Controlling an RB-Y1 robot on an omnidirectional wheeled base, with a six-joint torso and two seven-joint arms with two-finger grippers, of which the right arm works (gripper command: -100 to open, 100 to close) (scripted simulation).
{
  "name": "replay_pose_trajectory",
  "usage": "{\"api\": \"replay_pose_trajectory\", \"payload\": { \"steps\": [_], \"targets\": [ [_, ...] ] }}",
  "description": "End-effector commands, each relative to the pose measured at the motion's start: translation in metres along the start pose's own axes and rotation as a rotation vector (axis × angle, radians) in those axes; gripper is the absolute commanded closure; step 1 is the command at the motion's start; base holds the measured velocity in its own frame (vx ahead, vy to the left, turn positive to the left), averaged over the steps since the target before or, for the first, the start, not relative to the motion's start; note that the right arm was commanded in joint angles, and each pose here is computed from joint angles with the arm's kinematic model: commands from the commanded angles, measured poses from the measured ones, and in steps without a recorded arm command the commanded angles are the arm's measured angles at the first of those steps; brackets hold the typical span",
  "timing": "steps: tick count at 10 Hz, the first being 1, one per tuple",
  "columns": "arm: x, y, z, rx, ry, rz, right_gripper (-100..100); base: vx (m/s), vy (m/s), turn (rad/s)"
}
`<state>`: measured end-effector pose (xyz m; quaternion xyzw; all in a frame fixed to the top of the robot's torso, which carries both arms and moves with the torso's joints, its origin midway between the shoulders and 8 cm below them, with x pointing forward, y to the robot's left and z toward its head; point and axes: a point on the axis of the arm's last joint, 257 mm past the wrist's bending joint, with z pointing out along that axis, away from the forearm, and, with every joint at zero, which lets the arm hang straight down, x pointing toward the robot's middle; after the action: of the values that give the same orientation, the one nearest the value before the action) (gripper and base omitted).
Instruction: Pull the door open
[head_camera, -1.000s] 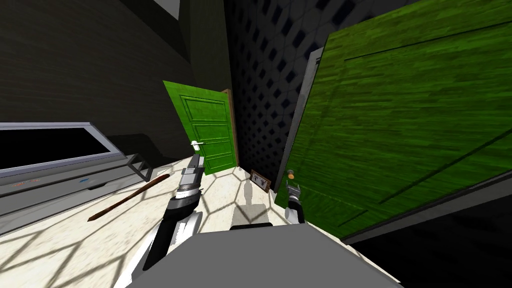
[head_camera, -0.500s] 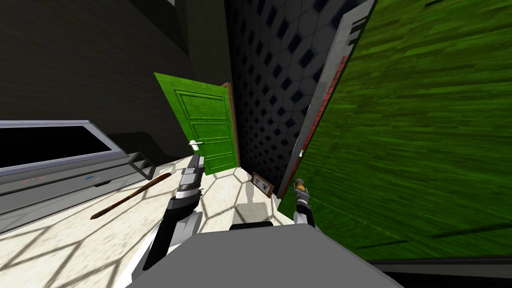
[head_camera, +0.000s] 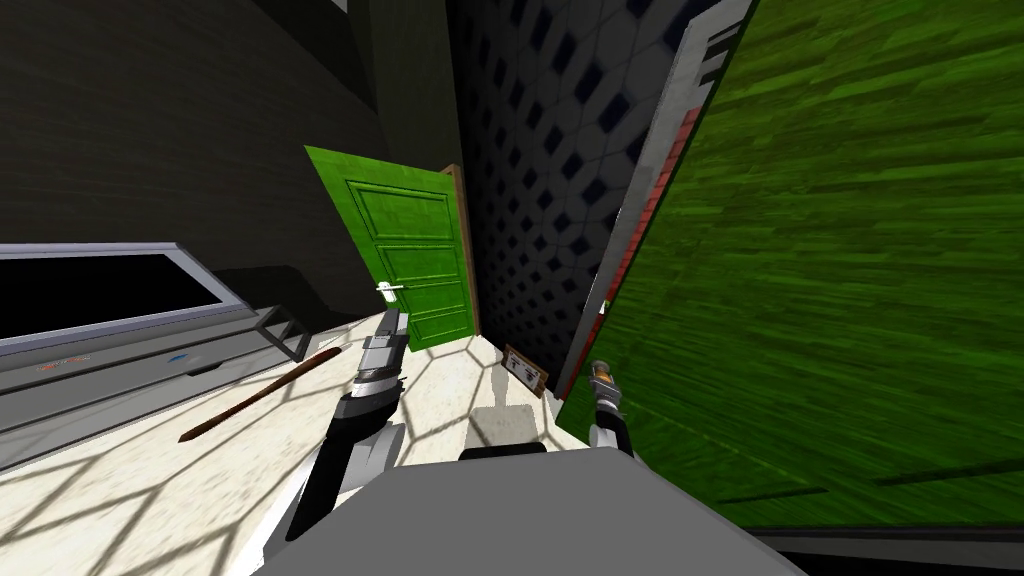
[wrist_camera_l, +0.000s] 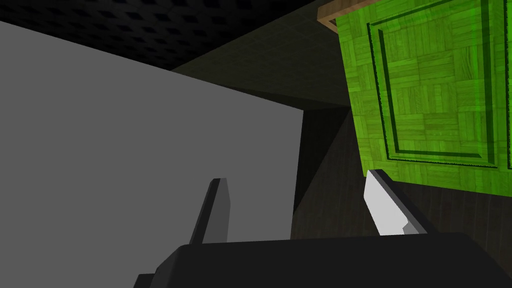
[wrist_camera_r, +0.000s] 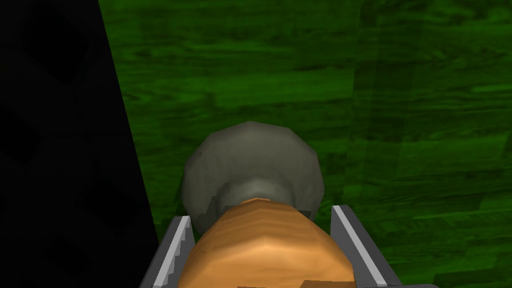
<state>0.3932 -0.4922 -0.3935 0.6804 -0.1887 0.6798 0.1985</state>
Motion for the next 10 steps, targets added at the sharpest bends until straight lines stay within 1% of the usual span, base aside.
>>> {"api": "replay_pose_trajectory", "payload": {
  "steps": [1, 3, 4, 8, 10],
  "targets": [
    [0.0, -0.002, 0.0001, 0.002, 0.002, 0.003, 100, -0.009, 0.002, 0.002],
    [0.0, -0.002, 0.0001, 0.002, 0.002, 0.003, 100, 0.0, 0.0, 0.0],
    [0.0, -0.006, -0.0003, 0.024, -0.001, 0.002, 100, -0.113, -0.007, 0.078],
    [0.001, -0.02, -0.0007, 0.079, 0.001, 0.006, 100, -0.216, 0.003, 0.081],
    [0.002, -0.032, -0.0018, 0.125, 0.001, 0.01, 100, -0.272, 0.006, 0.112]
  ]
}}
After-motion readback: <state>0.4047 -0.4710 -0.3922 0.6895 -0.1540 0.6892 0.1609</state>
